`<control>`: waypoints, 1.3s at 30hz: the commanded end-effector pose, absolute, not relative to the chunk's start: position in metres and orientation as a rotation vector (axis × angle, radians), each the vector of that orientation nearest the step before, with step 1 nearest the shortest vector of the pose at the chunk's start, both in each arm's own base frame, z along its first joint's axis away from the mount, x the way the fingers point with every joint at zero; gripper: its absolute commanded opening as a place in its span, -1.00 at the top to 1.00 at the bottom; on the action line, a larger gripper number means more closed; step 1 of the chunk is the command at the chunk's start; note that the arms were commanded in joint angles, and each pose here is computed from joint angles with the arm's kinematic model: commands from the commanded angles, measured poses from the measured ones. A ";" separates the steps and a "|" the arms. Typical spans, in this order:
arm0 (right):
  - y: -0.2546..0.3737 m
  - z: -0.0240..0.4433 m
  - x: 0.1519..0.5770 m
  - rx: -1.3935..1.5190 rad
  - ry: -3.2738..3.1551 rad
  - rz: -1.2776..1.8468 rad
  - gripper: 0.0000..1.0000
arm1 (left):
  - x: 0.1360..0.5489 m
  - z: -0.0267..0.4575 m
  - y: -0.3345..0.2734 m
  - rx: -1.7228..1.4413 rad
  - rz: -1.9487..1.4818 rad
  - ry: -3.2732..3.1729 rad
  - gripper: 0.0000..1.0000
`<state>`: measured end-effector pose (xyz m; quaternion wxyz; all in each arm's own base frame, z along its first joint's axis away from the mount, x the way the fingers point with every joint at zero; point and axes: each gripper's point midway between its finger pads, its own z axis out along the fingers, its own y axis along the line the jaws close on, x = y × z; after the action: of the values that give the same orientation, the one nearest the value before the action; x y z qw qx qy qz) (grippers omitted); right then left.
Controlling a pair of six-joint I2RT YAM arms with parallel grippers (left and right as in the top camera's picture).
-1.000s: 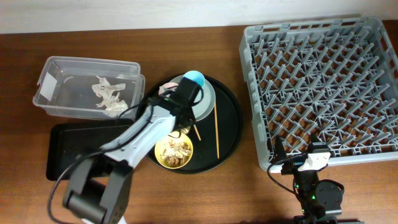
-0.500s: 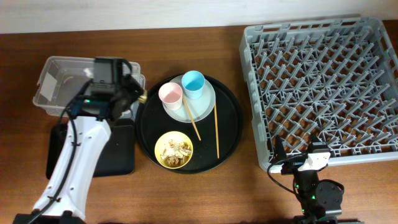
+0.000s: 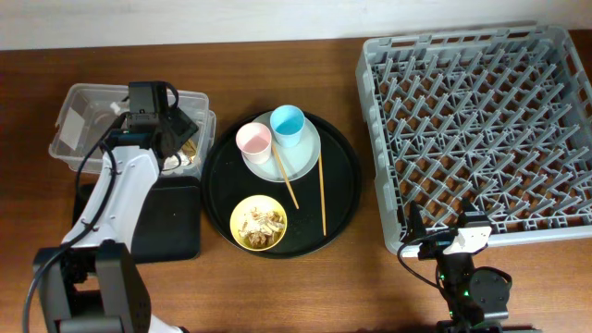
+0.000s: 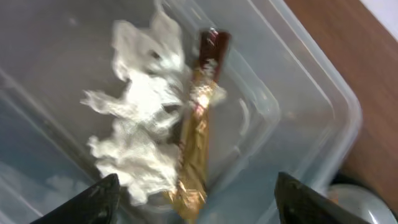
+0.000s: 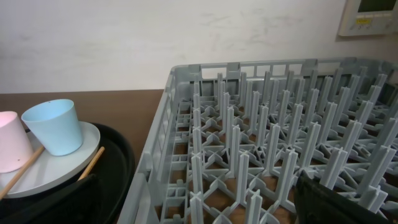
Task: Sort waste into correct bins and load items into the dishwasher rack
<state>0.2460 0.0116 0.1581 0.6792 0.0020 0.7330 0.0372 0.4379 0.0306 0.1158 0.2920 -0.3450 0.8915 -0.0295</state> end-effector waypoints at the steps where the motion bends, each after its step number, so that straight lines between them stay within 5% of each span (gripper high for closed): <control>1: 0.008 0.155 0.246 0.020 1.651 0.072 -0.97 | 0.432 0.174 0.000 -0.706 -0.310 2.387 -0.50; 3: 0.008 0.156 0.246 0.020 1.650 0.072 -0.97 | 0.405 0.206 -0.023 -0.648 -0.466 2.395 -0.27; 5: 0.008 0.155 0.246 0.020 1.651 0.072 -0.97 | 0.367 0.214 -0.028 -0.667 -0.479 2.470 0.99; 10: 0.008 0.155 0.246 0.020 1.651 0.072 -0.97 | 0.273 0.172 -0.018 -0.811 -0.253 2.815 0.99; 16: 0.008 0.156 0.246 0.020 1.650 0.072 -0.97 | 0.220 0.095 -0.044 -0.613 -0.062 3.053 1.00; 19: 0.008 0.156 0.246 0.020 1.650 0.072 -0.97 | 0.213 0.096 0.008 -0.825 0.349 2.921 1.00; 30: 0.008 0.155 0.246 0.020 1.651 0.072 -0.97 | 0.183 0.092 0.026 -0.943 0.495 2.968 1.00; 36: 0.008 0.156 0.246 0.020 1.650 0.072 -0.97 | 0.163 0.107 0.067 -1.740 0.718 2.355 0.81; 39: 0.008 0.155 0.246 0.020 1.651 0.072 -0.97 | 0.154 0.098 0.085 -1.974 0.699 2.198 1.00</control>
<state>0.2460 0.0116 0.1579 0.6790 0.0019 0.7332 0.0370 0.1643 0.0627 0.1011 0.0305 -0.5591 0.8004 0.2142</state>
